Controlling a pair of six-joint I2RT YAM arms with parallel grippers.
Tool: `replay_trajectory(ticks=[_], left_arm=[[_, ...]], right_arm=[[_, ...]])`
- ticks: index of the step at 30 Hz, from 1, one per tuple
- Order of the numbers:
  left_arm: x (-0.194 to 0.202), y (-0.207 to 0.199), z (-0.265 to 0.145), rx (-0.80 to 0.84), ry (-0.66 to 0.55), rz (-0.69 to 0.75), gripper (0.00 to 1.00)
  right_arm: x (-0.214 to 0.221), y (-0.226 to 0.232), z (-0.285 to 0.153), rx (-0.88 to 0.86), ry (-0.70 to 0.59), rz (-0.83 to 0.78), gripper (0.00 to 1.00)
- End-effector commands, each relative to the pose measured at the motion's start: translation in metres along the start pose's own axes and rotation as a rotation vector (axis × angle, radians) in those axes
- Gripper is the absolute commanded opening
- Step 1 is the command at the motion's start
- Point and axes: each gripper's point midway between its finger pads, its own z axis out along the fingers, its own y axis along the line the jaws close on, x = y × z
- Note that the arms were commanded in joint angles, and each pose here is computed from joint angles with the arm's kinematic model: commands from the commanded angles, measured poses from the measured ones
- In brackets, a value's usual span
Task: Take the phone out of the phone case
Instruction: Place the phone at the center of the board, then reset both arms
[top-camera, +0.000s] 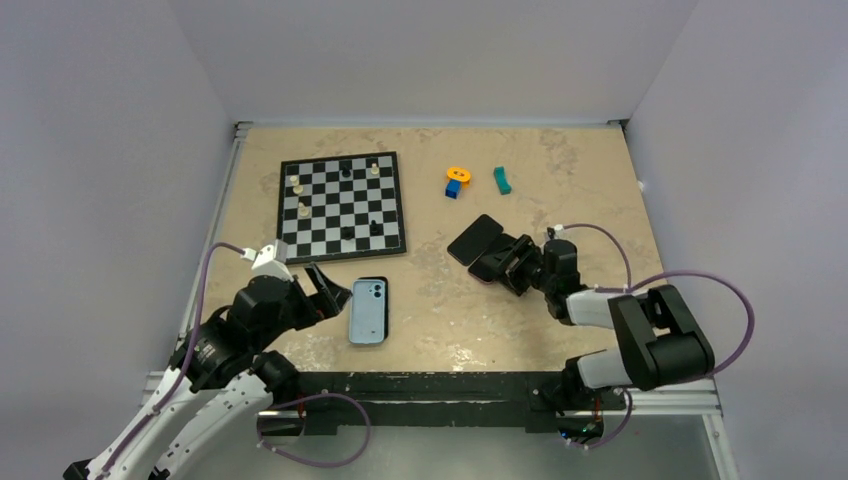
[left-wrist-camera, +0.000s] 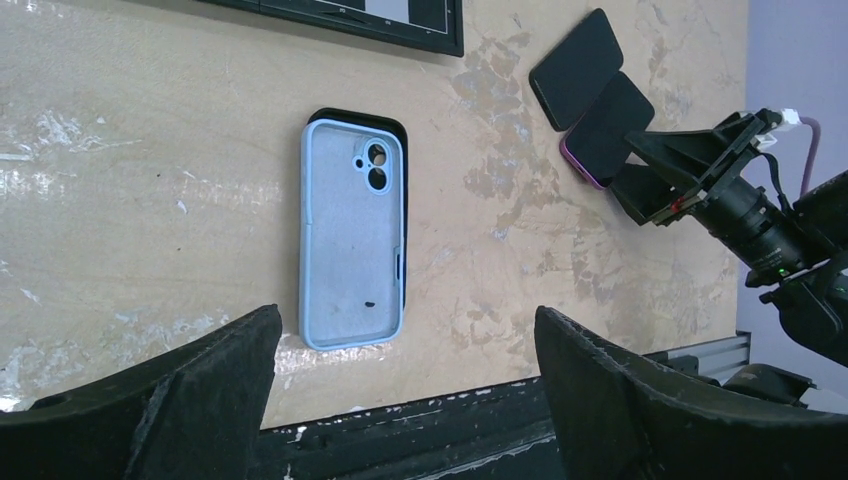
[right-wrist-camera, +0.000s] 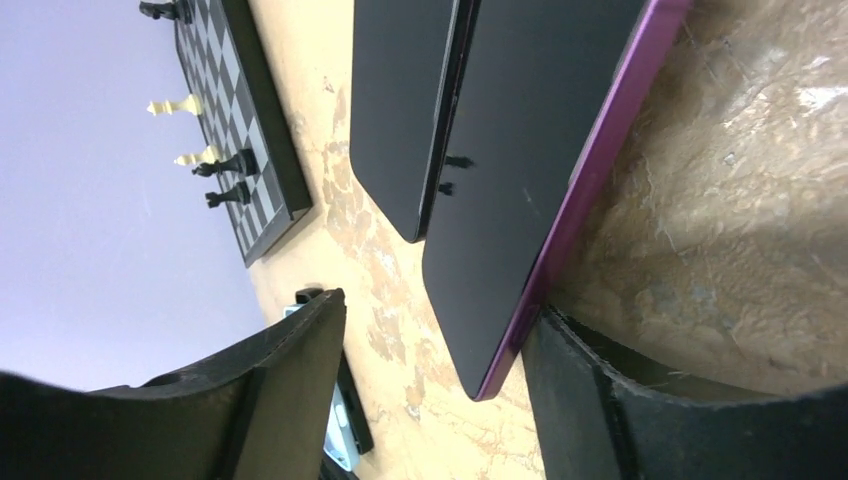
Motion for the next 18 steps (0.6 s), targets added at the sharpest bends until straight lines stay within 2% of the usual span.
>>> replay_trajectory(ticks=[1, 3, 9, 13, 18], left_arm=[[-0.013, -0.007, -0.005, 0.024, -0.046, 0.011, 1.0], [-0.016, -0.01, -0.007, 0.033, -0.058, 0.012, 1.0], [-0.034, -0.019, -0.015, 0.043, -0.111, 0.039, 1.0], [-0.056, -0.027, -0.027, 0.056, -0.182, 0.064, 1.0], [-0.101, -0.042, -0.062, 0.095, -0.353, 0.102, 1.0]], right_arm=[[-0.015, 0.005, -0.01, 0.034, -0.065, -0.078, 0.69], [-0.018, 0.007, -0.019, 0.053, -0.09, -0.096, 0.75], [-0.028, 0.025, -0.06, 0.051, -0.186, -0.156, 0.81], [-0.039, 0.068, -0.101, -0.027, -0.267, -0.27, 0.84], [-0.056, 0.126, -0.172, -0.12, -0.434, -0.47, 0.87]])
